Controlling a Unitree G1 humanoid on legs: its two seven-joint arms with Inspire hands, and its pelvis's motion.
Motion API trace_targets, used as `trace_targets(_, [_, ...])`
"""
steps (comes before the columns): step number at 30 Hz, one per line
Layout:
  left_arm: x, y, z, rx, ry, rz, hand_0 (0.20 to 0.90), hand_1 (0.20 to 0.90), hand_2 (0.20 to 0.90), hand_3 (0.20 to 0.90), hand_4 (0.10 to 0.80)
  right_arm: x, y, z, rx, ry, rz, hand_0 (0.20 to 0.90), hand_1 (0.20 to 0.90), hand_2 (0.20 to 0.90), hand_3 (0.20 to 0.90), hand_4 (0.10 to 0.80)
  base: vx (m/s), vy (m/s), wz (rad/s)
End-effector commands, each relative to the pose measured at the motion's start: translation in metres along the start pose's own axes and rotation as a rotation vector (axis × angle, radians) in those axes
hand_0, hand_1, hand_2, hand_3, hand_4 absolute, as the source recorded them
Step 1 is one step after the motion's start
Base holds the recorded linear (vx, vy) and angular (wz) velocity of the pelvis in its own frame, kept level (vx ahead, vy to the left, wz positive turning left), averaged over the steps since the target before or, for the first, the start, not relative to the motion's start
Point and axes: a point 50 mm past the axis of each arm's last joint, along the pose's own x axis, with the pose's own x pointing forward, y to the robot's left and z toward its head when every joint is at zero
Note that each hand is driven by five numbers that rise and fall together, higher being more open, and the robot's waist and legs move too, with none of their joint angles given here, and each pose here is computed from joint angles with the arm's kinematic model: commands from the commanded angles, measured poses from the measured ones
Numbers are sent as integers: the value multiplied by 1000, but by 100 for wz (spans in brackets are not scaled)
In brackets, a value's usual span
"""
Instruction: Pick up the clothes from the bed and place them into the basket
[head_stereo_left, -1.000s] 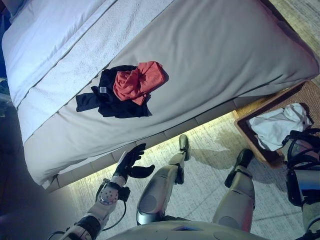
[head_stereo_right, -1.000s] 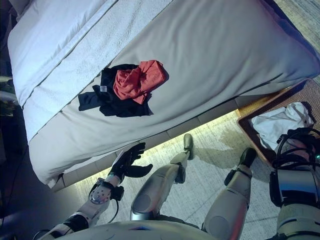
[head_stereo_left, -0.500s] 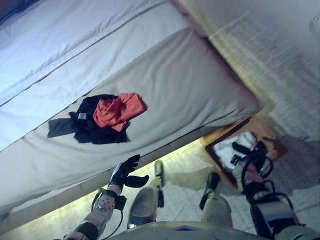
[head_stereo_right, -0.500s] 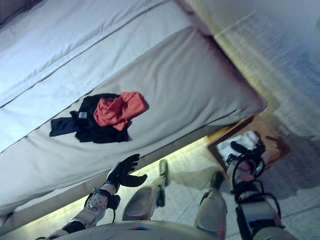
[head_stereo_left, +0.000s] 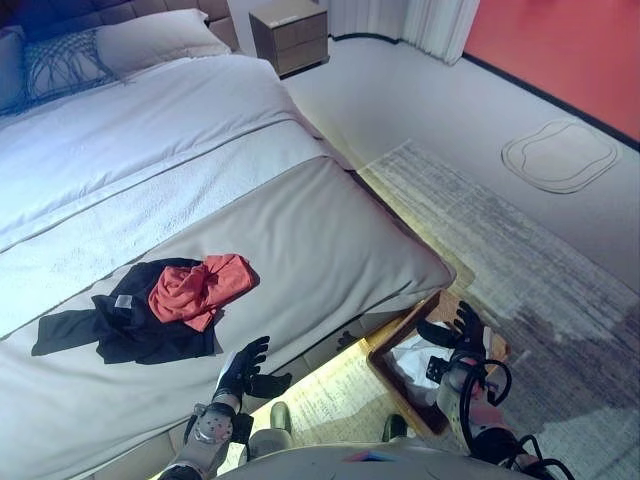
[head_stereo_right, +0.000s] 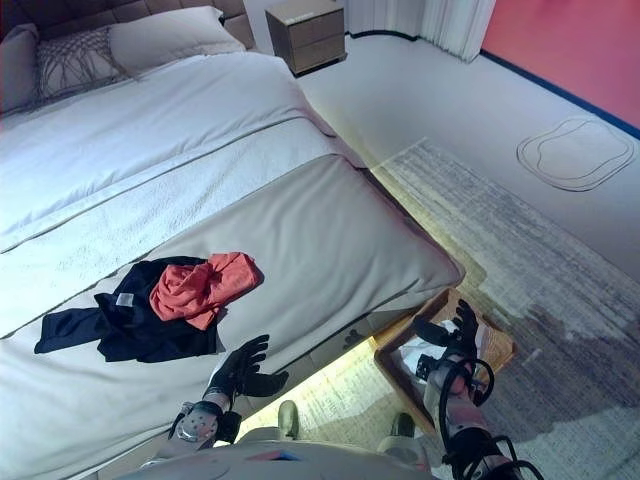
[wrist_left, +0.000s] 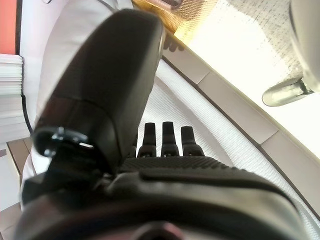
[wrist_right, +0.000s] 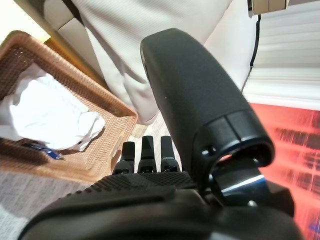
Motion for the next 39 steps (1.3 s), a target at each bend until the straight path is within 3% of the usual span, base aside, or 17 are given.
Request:
trace_targets(1, [4,17,1,8,9,57,900,900,900,900,800,0,9,43,49,-205,36,900,900,900,900,800,59,-32,1])
trace_targets(14, [-7,35,-12,-1,3,160,900,900,900,900,800,-14,26,87,-154,-504,232,900,900,900,900,800,36,-18,19])
trace_targets(23, [-12,35,-24,92,41,102,900,900,900,900,800,-3,22,74,-267,-440,247,900,900,900,900,800,91,205,79])
trace_targets(28, [-8,56,-11,156,18,115,900,900,900,900,800,3,24,66,-451,-440,283,900,900,900,900,800,183,272,65])
trace_targets(35, [10,65,24,223,-62,105,900,900,900,900,800,27,23,77,-572,-433,215,900,900,900,900,800,181,-232,106])
trace_targets(39, [8,48,14,231,-42,82,900,900,900,900,800,42,15,88,-625,-419,191,900,900,900,900,800,138,-132,111])
